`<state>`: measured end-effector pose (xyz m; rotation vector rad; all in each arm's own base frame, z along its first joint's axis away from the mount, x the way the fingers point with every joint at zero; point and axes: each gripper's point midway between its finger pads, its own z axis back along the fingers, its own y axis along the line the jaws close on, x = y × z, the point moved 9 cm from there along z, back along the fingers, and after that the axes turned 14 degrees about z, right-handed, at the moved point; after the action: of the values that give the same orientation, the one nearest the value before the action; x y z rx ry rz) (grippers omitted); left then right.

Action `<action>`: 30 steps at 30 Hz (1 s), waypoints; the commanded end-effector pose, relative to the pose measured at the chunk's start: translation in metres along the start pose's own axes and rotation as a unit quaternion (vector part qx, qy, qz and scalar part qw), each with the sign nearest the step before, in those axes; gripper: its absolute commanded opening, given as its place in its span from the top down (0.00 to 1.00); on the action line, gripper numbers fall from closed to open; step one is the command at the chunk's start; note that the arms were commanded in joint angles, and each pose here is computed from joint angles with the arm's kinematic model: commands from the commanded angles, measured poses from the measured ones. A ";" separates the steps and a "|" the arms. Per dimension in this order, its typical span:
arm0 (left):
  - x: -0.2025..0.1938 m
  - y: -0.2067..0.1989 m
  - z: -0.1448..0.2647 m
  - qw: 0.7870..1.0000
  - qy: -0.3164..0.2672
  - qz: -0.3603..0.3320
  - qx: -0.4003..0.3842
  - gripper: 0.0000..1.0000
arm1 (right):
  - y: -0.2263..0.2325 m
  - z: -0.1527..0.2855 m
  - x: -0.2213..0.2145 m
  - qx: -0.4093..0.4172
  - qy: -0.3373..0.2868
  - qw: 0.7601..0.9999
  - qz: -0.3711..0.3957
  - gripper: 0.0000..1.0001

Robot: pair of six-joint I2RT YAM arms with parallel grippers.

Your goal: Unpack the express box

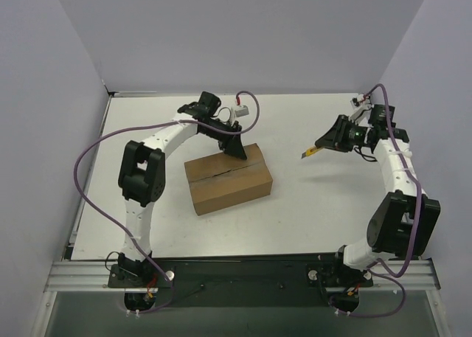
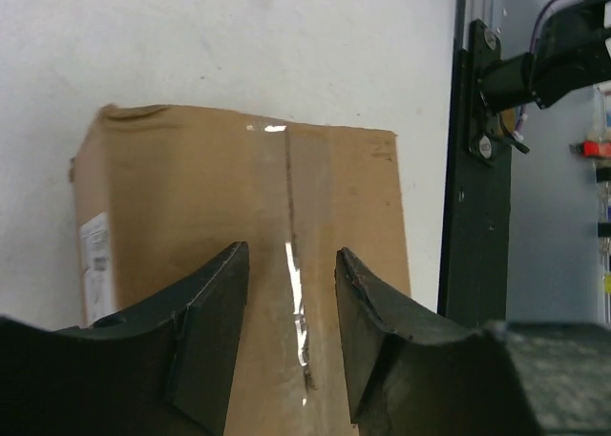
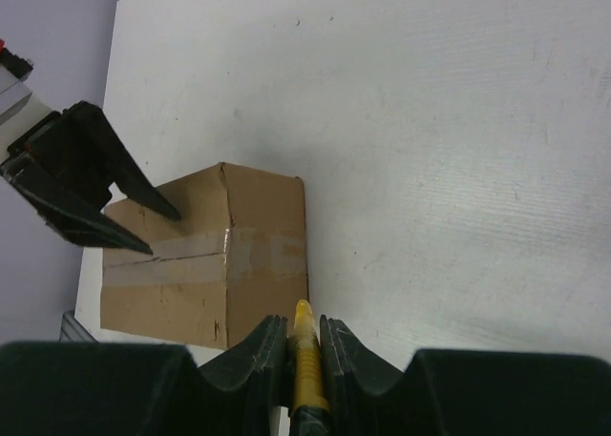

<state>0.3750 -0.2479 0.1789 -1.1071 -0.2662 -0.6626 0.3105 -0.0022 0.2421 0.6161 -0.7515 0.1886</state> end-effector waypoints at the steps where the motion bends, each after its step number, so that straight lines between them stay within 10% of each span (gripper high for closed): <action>1: -0.008 -0.039 -0.006 0.993 0.068 -0.070 -0.067 0.50 | 0.002 -0.011 -0.003 0.026 -0.051 0.998 0.000 1.00; 8: -0.035 -0.060 -0.014 0.967 0.199 -0.144 -0.070 0.57 | 0.009 -0.028 -0.018 0.045 -0.060 0.997 -0.013 1.00; 19: 0.040 -0.054 0.026 0.958 -0.017 -0.173 0.226 0.47 | -0.001 -0.026 -0.012 -0.001 -0.078 0.997 0.007 1.00; 30: 0.037 -0.003 0.019 0.984 -0.005 -0.090 0.156 0.39 | -0.007 -0.030 -0.029 -0.078 -0.045 0.996 0.019 1.00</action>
<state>0.3910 -0.2348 0.2204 -0.7183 -0.4782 -0.7594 0.3177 0.0094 0.1913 0.5099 -0.8192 0.0843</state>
